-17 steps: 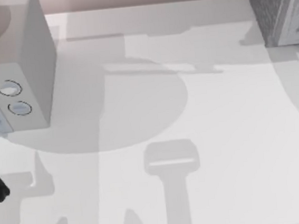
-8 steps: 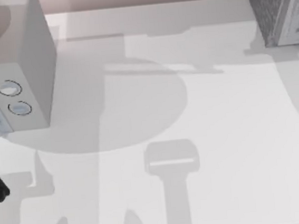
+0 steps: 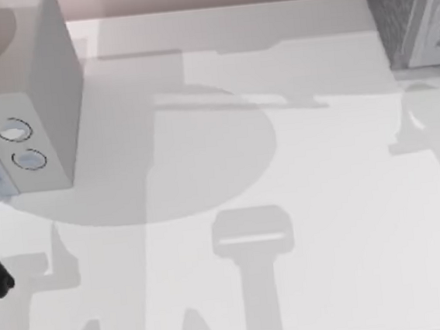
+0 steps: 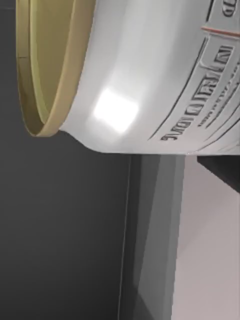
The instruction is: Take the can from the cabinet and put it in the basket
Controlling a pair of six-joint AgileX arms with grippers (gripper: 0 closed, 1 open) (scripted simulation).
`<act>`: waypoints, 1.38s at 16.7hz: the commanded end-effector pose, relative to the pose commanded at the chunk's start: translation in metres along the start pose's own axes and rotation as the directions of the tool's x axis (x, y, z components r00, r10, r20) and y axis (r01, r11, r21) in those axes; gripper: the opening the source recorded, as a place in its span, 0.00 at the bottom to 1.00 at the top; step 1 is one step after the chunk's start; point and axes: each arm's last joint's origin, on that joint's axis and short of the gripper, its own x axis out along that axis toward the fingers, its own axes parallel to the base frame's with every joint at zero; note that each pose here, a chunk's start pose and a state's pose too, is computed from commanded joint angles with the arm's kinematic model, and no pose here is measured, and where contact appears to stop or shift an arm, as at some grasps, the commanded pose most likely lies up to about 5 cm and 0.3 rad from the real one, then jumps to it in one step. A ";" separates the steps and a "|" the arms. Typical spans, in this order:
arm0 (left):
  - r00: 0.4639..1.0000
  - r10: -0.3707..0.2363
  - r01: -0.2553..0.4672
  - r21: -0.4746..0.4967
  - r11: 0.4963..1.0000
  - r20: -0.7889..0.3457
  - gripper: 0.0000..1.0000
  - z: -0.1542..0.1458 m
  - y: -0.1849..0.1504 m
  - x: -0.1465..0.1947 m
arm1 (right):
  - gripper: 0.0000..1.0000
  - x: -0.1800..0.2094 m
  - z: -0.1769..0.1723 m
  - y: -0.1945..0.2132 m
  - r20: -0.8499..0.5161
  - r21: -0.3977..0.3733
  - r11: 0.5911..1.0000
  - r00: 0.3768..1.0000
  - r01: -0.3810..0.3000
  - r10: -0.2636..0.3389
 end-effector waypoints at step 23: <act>1.000 0.000 0.000 0.000 1.000 0.000 1.00 0.000 0.000 0.000 | 0.00 -0.061 -0.310 0.007 -0.224 0.048 0.997 0.974 0.054 -0.042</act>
